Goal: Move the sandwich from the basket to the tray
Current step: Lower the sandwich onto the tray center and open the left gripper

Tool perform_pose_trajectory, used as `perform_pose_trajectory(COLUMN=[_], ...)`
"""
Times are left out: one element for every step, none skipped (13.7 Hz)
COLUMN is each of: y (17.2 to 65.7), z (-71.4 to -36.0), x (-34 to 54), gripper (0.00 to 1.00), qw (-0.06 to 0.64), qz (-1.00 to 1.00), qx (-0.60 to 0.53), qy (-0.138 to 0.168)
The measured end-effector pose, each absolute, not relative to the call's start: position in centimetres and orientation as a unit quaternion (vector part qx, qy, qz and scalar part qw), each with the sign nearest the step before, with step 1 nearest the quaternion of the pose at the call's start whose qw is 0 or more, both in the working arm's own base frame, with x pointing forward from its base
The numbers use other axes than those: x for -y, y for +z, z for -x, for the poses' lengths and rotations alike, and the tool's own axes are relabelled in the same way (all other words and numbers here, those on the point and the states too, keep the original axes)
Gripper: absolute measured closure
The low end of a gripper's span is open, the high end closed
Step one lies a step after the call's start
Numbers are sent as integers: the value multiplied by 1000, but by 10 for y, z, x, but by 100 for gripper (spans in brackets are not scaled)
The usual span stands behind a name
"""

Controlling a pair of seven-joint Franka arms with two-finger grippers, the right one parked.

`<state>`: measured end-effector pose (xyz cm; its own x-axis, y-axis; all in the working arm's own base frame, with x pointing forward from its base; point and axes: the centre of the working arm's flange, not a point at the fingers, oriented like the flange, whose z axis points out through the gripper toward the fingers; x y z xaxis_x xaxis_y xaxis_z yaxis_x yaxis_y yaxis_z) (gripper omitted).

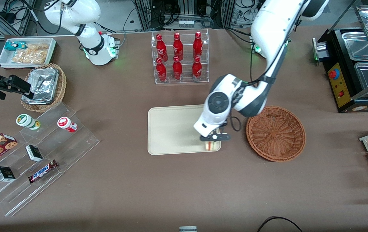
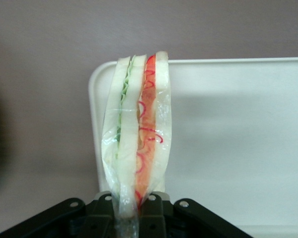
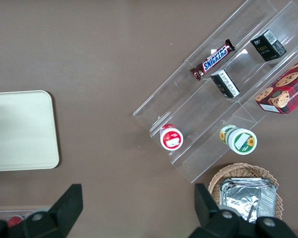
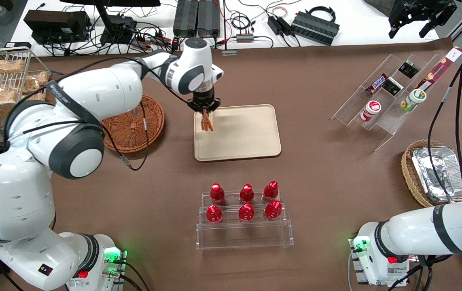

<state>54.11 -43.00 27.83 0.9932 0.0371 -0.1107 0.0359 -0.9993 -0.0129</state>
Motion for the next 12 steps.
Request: perform_pose_trajectory(y=[277, 278, 279, 278, 275, 272, 268, 262, 257, 250, 245, 242], z=[-535, -530, -526, -523, -520, -517, -513, -507, -500, -493, -489, -488], x=[445, 460, 472, 484, 495, 504, 513, 521, 529, 534, 537, 538], gripper=[85, 85, 85, 85, 85, 85, 85, 85, 85, 85, 85, 85], qw=[3, -3, -9, -15, -21, -24, -25, -24, -21, -18, -15, -14], qz=[998, 998, 998, 998, 997, 997, 997, 997, 997, 997, 996, 996], qx=[23, 30, 35, 39, 42, 43, 43, 42, 41, 39, 39, 38], qy=[55, 54, 55, 57, 59, 61, 62, 65, 68, 71, 74, 75])
